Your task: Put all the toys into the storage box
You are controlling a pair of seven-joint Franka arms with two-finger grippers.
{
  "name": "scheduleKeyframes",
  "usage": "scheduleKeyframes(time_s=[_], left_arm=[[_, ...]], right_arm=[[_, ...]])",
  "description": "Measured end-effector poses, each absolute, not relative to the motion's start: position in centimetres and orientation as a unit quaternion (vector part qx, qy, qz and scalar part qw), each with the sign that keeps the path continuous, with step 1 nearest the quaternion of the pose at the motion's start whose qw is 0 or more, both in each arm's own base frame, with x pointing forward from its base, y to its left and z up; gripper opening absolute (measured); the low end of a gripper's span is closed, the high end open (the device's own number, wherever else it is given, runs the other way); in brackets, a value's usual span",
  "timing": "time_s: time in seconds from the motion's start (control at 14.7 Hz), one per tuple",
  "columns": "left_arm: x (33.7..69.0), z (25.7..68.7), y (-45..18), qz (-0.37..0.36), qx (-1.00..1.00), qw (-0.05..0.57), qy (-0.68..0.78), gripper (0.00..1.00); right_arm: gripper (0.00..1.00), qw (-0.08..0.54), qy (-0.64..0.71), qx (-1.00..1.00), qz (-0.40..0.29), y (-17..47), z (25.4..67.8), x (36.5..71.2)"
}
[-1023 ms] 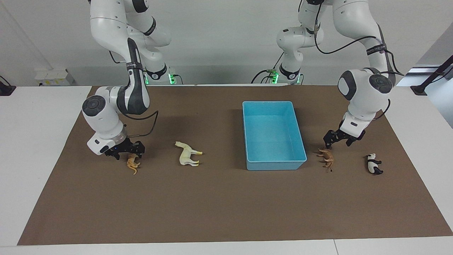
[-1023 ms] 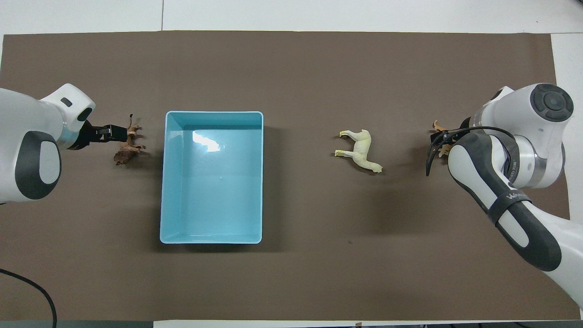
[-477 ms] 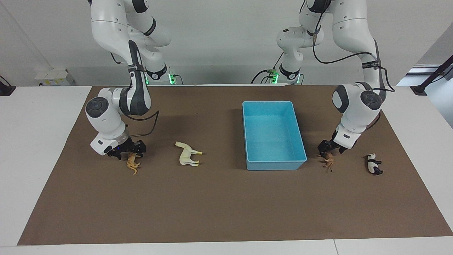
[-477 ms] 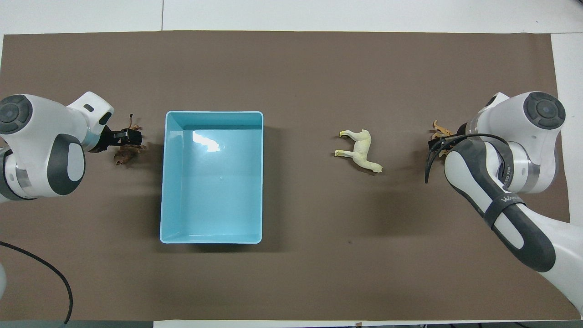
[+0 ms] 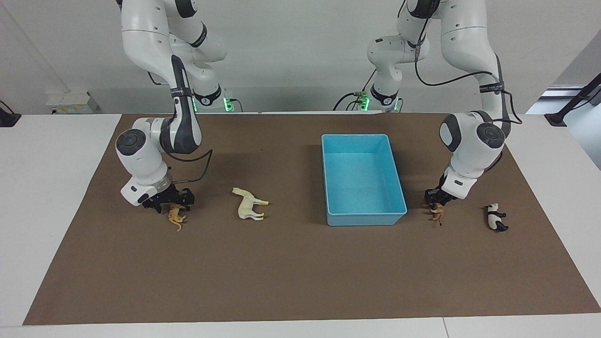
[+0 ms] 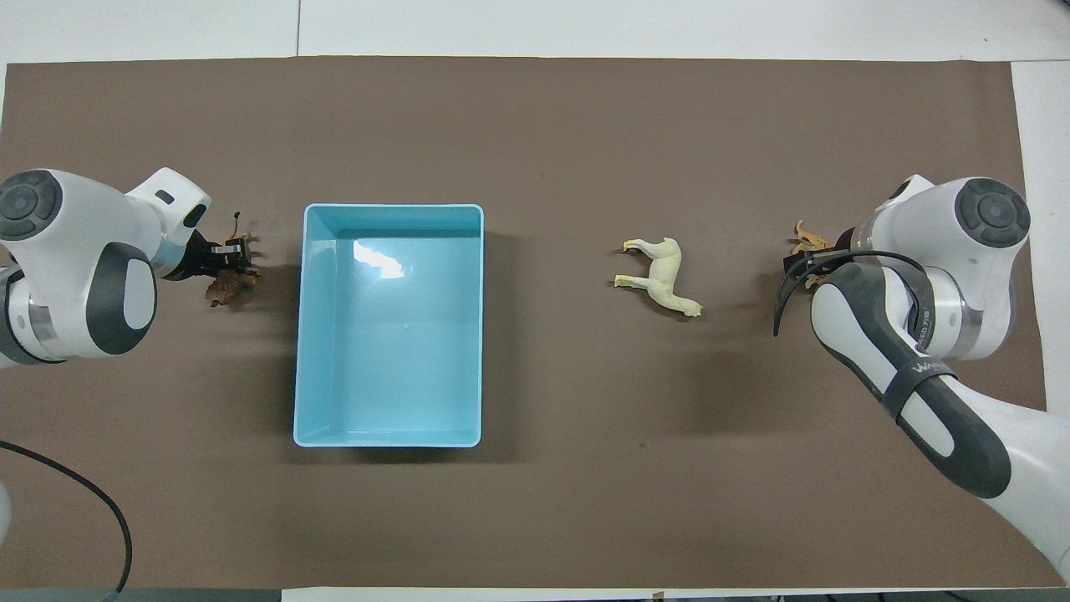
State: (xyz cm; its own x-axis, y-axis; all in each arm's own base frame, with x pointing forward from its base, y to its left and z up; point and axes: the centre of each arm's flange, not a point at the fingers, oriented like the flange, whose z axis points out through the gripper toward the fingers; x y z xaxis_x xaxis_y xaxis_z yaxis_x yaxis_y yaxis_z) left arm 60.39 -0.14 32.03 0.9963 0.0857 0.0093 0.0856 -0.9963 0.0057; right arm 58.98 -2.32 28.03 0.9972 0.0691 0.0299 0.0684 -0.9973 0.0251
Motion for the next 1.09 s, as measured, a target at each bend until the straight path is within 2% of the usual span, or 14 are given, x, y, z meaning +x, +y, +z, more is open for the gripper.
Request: scheduleKeyframes(time_s=[0.07, 0.2, 0.27, 0.34, 0.55, 0.75, 0.95, 1.09], left_arm=[[61.1, 34.0, -0.1, -0.011, 0.999, 0.003, 0.046, 0.38], [62.7, 40.3, -0.7, -0.03, 0.997, 0.008, 0.072, 0.38], [62.9, 43.1, -1.8, -0.032, 0.996, 0.013, 0.087, 0.37], [62.8, 44.8, -3.7, -0.031, 0.994, 0.015, 0.099, 0.36], [60.7, 44.9, -13.5, -0.044, 0.989, 0.008, 0.138, 0.36], [56.2, 40.5, -21.9, -0.047, 0.987, -0.003, 0.156, 0.36], [53.5, 38.2, -22.7, -0.05, 0.987, -0.009, 0.153, 0.4], [53.5, 39.5, -22.0, -0.039, 0.988, -0.006, 0.152, 0.56]], right_arm=[[1.0, 0.012, 0.034, 0.999, 0.014, -2.3, 27.8, 58.8], [0.8, 0.012, 0.033, 0.999, 0.016, -2.3, 28.0, 58.8], [0.67, 0.012, 0.028, 0.999, 0.018, -2.3, 28.2, 58.9], [0.59, 0.011, 0.018, 1.0, 0.02, -2.3, 28.6, 58.9], [0.59, 0.011, -0.004, 1.0, 0.02, -2.3, 28.5, 58.9], [0.58, 0.011, -0.006, 1.0, 0.024, -2.3, 28.7, 59.1], [0.58, 0.01, -0.002, 1.0, 0.029, -1.7, 31.3, 60.4], [0.58, 0.009, -0.002, 0.999, 0.034, -0.5, 35.3, 61.2]])
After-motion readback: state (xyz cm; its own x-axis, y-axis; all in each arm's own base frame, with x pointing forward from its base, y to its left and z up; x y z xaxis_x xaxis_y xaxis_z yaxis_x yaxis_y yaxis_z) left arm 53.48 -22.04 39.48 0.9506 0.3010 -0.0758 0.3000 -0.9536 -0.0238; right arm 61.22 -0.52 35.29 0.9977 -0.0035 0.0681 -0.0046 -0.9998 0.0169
